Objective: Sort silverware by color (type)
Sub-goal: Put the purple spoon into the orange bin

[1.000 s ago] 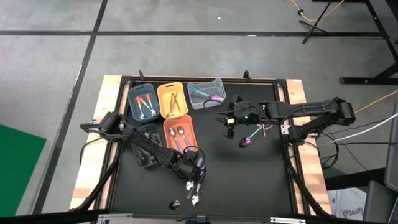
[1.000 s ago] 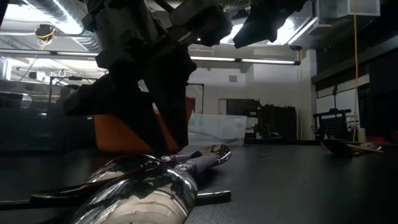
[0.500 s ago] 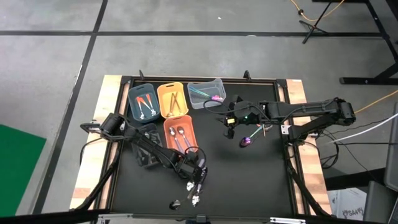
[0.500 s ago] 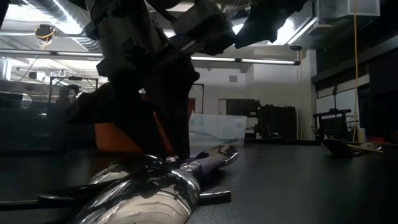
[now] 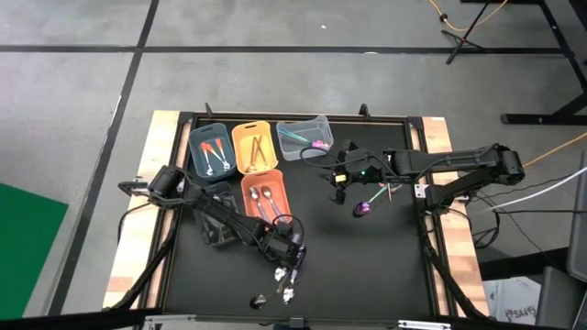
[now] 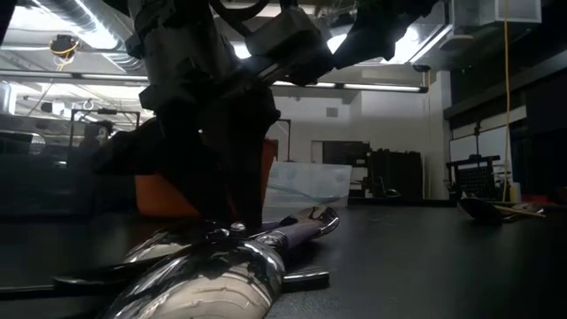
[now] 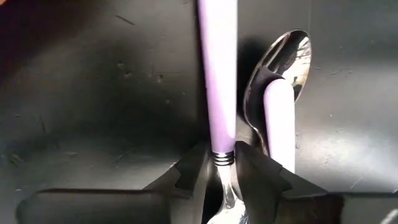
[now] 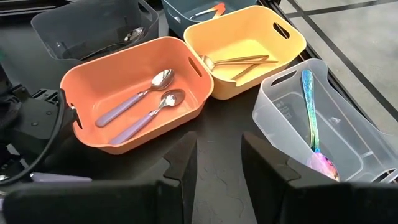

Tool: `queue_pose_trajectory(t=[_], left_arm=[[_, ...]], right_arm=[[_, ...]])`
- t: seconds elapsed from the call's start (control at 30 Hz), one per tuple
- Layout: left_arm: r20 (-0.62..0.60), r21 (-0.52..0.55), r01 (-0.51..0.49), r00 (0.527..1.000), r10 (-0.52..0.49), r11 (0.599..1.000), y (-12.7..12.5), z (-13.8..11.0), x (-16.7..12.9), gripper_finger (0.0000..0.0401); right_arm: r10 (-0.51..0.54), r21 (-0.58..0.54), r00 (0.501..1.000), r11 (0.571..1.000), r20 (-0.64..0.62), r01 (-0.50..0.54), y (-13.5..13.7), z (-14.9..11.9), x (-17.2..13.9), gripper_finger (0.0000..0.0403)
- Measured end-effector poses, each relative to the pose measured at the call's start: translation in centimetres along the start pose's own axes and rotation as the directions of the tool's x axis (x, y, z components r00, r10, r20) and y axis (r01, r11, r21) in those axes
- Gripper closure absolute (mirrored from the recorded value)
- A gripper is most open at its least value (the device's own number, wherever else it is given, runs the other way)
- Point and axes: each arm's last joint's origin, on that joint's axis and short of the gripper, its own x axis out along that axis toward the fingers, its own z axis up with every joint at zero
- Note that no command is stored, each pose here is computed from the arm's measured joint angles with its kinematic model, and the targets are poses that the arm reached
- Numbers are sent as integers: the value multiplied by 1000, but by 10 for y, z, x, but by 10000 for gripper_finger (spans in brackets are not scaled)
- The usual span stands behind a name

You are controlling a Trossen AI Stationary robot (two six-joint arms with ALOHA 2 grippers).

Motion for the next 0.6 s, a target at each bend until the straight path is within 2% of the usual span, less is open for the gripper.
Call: queue_pose_trajectory(t=[0.23, 0.6], left_arm=[[-21, -3, -9, 1000, 9, 1000, 1, 1, 0, 360], [-49, -3, -39, 998, 39, 999, 4, 1, -2, 360]], right_arm=[[0, 0, 1000, 1000, 0, 0, 0, 0, 0, 292], [0, 0, 1000, 1000, 0, 0, 0, 0, 0, 292]])
